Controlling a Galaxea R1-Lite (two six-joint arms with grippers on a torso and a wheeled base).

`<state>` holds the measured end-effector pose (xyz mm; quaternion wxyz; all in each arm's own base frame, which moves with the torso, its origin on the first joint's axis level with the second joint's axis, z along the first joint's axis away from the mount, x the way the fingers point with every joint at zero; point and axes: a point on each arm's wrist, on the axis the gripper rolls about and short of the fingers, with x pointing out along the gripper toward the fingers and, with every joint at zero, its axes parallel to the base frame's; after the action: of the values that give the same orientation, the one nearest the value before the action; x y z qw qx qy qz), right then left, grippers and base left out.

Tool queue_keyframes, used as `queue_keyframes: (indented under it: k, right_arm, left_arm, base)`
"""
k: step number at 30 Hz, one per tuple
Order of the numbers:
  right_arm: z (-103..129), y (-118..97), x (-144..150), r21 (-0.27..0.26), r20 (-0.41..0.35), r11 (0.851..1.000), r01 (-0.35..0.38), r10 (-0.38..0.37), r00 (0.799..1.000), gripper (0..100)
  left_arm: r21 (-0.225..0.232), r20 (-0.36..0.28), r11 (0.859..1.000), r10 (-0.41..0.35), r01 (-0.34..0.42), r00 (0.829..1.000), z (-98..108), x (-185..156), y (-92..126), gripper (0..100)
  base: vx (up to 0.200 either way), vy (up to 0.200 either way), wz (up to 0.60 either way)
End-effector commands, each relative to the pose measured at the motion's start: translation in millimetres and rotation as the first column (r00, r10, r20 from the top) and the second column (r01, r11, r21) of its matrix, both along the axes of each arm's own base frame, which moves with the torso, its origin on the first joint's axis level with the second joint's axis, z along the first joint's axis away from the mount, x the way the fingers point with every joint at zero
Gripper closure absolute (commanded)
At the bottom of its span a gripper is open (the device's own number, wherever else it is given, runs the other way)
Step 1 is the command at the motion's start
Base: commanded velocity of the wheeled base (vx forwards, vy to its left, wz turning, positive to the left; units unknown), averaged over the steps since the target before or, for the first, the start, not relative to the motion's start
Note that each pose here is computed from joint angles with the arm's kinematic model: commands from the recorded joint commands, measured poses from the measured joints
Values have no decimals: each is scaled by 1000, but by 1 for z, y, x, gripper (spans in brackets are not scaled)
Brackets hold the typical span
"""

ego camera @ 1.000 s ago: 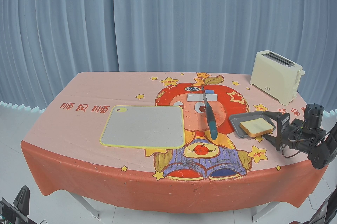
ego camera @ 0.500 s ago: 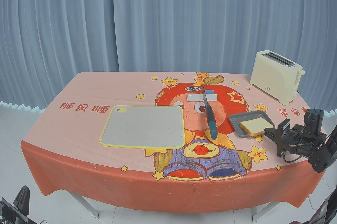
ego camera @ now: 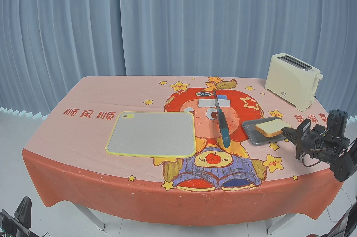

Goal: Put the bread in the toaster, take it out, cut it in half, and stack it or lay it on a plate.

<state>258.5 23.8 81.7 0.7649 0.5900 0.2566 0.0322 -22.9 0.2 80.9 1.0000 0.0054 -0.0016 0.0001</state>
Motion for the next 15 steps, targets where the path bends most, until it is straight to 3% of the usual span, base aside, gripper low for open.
queue_keyframes:
  k: [1,7,13,15]
  right_arm:
    - [10,0,-5,-19,46,1000,-10,11,999,100]
    - [17,0,-7,-67,94,997,-25,31,995,100]
    - [21,0,-9,-161,146,986,-47,71,987,100]
    - [27,0,-10,-223,198,973,-53,99,975,100]
  left_arm:
    - [0,-17,1000,0,0,1000,-5,1,0,100]
    - [0,-15,1000,0,0,1000,-5,1,0,100]
    - [0,-15,1000,0,0,1000,-5,1,0,100]
    - [0,-15,1000,0,0,1000,-5,1,0,100]
  base:
    - [0,0,0]
    - [0,0,0]
    - [0,0,0]
    - [0,0,0]
